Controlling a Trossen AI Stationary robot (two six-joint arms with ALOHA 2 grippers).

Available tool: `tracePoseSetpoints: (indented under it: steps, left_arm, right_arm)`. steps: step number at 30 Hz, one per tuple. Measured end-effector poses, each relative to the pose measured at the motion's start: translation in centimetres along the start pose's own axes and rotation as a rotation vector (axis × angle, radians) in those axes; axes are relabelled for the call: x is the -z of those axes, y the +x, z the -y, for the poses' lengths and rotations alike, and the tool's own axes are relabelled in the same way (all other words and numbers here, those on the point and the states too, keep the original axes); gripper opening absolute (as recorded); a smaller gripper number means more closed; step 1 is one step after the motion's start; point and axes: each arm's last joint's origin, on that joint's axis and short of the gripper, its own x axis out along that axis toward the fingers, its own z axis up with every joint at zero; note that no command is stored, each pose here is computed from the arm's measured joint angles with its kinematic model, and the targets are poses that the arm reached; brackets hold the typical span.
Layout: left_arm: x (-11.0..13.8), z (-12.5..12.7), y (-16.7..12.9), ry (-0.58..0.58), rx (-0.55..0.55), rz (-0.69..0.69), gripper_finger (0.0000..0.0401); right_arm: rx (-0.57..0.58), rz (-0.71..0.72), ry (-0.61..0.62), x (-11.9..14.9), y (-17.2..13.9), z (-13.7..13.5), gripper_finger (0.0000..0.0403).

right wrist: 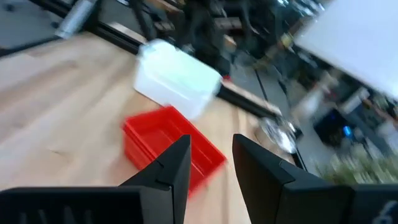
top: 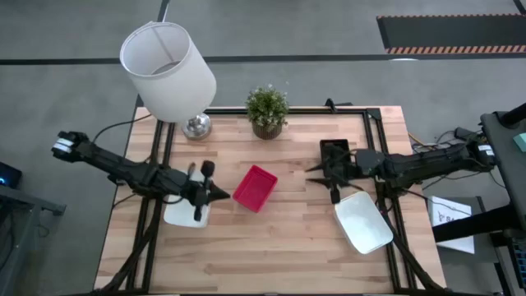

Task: Stack baskets by color
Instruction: Stack the white bin on the stacked white bins

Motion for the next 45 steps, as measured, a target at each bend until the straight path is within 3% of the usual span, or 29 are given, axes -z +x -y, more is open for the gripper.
tracePoseSetpoints:
  steps: [7,12,17,21,23,26,31,33,36,38,41,45]
  left_arm:
    - [2.2,-0.5,-2.9,-0.03,-0.095,0.06,0.0001]
    - [2.2,-0.7,-4.0,-0.035,-0.153,0.159,0.0001]
    - [1.8,-0.9,-4.2,-0.025,-0.195,0.228,0.0001]
    - [1.6,-1.1,-4.2,0.042,-0.212,0.235,0.0001]
    - [1.4,-1.2,-4.3,0.079,-0.231,0.251,0.0001]
    - [1.1,-1.4,-4.5,0.116,-0.284,0.279,0.0001]
    - [0.3,-2.1,-4.9,0.089,-0.379,0.338,0.0001]
    - [0.1,-2.3,-5.1,0.079,-0.403,0.372,0.0001]
    - [-0.2,-2.5,-5.3,0.07,-0.425,0.406,0.0001]
    - [-0.2,-2.5,-5.3,0.069,-0.429,0.411,0.0001]
    - [-0.3,-2.5,-5.4,0.069,-0.43,0.413,0.0001]
    - [-0.2,-2.5,-5.4,0.069,-0.428,0.411,0.0001]
  right_arm:
    - [-0.012,-0.005,0.088,2.3,-0.3,1.7,0.0111]
    - [0.009,0.0,0.152,2.6,-0.4,2.1,0.0111]
    - [0.022,0.074,0.315,-0.4,-0.2,3.2,0.0111]
    - [-0.087,-0.024,0.394,-2.8,0.2,2.6,0.0111]
    - [-0.146,-0.107,0.444,-4.2,0.1,2.3,0.0111]
    - [-0.135,-0.279,0.553,-6.3,-0.2,1.9,0.0111]
    - [-0.074,-0.74,0.83,-7.2,-0.8,0.3,0.0111]
    - [-0.076,-0.961,0.887,-7.2,-1.5,-0.5,0.0111]
    - [-0.125,-1.308,0.852,-6.7,-2.8,-2.1,0.0111]
    - [-0.178,-1.464,0.846,-6.8,-3.3,-3.4,0.0112]
    - [-0.295,-1.562,0.788,-7.2,-3.5,-5.4,0.0118]
    - [-0.433,-1.626,0.608,-7.3,-3.3,-8.9,0.0142]
